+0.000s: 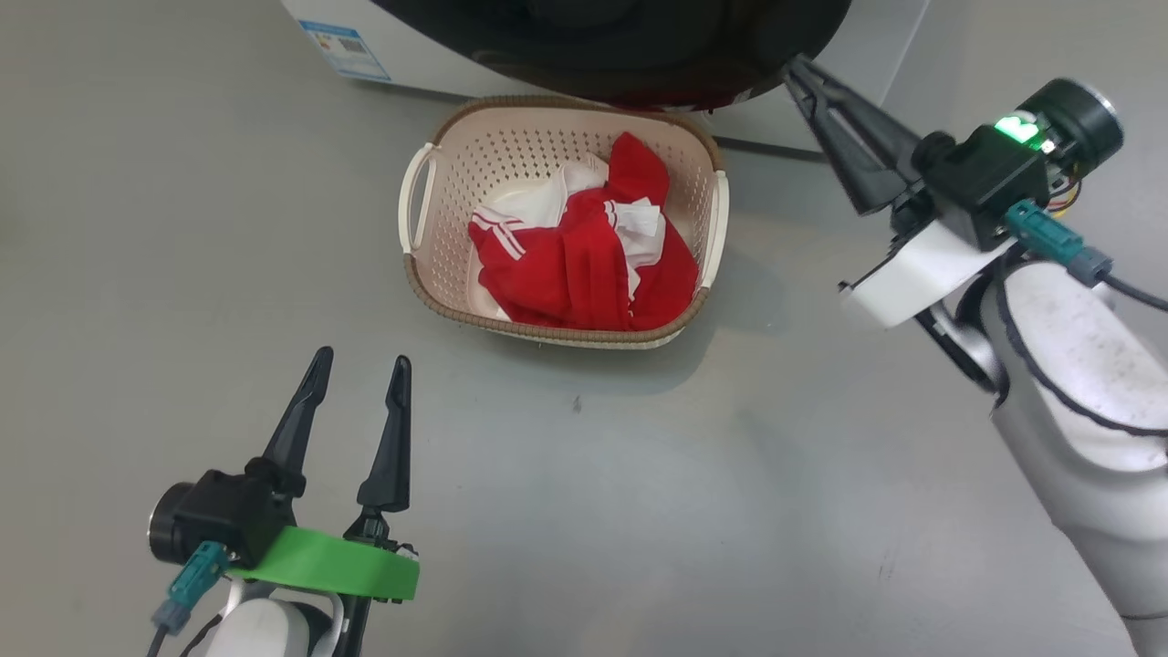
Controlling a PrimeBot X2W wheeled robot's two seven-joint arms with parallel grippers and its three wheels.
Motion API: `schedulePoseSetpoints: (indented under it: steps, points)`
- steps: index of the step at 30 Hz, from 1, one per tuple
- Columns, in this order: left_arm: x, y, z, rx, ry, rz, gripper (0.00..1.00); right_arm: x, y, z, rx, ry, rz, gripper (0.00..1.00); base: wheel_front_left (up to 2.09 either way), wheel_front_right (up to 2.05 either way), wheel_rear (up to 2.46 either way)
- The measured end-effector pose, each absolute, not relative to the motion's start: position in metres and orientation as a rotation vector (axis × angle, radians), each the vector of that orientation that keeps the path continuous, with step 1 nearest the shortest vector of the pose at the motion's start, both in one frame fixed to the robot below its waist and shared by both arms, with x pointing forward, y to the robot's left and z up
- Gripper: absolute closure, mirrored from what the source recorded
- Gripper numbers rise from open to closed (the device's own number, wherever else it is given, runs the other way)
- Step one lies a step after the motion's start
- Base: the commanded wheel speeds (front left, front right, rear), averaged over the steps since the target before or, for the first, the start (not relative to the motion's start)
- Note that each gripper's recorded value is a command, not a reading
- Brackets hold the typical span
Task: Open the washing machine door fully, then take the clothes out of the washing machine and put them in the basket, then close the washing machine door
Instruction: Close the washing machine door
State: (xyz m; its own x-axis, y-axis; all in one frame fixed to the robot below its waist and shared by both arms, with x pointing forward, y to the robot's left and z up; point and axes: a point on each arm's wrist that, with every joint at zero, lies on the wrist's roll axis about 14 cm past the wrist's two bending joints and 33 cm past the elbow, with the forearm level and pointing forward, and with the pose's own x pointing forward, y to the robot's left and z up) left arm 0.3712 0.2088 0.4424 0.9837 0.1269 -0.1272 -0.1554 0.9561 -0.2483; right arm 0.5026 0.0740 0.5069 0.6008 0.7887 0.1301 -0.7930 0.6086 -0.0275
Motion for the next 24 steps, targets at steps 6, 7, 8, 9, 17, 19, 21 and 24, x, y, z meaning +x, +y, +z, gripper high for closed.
schedulePoseSetpoints:
  steps: [6, 7, 8, 9, 17, 19, 21, 24]
  points:
    - [0.389, 0.202, 0.438, -0.283, 0.117, 0.129, 0.00, 0.546, 0.071, 0.492, 0.010, -0.135, 0.892, 1.00, 0.00, 0.00, 0.00]
    - [0.391, 0.202, 0.436, -0.288, 0.119, 0.131, 0.00, 0.553, 0.072, 0.491, 0.011, -0.139, 0.889, 1.00, 0.00, 0.00, 0.00]
    - [0.393, 0.202, 0.434, -0.288, 0.123, 0.129, 0.00, 0.559, 0.073, 0.489, 0.015, -0.142, 0.885, 1.00, 0.00, 0.00, 0.00]
    - [0.397, 0.200, 0.431, -0.293, 0.133, 0.125, 0.00, 0.569, 0.075, 0.485, 0.015, -0.145, 0.885, 1.00, 0.00, 0.00, 0.00]
    - [0.401, 0.201, 0.415, -0.306, 0.176, 0.147, 0.00, 0.599, 0.088, 0.460, 0.027, -0.122, 0.898, 1.00, 0.00, 0.00, 0.00]
    - [0.402, 0.200, 0.413, -0.302, 0.182, 0.145, 0.00, 0.605, 0.090, 0.457, 0.028, -0.122, 0.894, 1.00, 0.00, 0.00, 0.00]
    - [0.401, 0.200, 0.412, -0.300, 0.187, 0.146, 0.00, 0.612, 0.091, 0.455, 0.031, -0.122, 0.887, 1.00, 0.00, 0.00, 0.00]
    - [0.400, 0.200, 0.410, -0.296, 0.197, 0.153, 0.00, 0.625, 0.091, 0.457, 0.034, -0.129, 0.866, 1.00, 0.00, 0.00, 0.00]
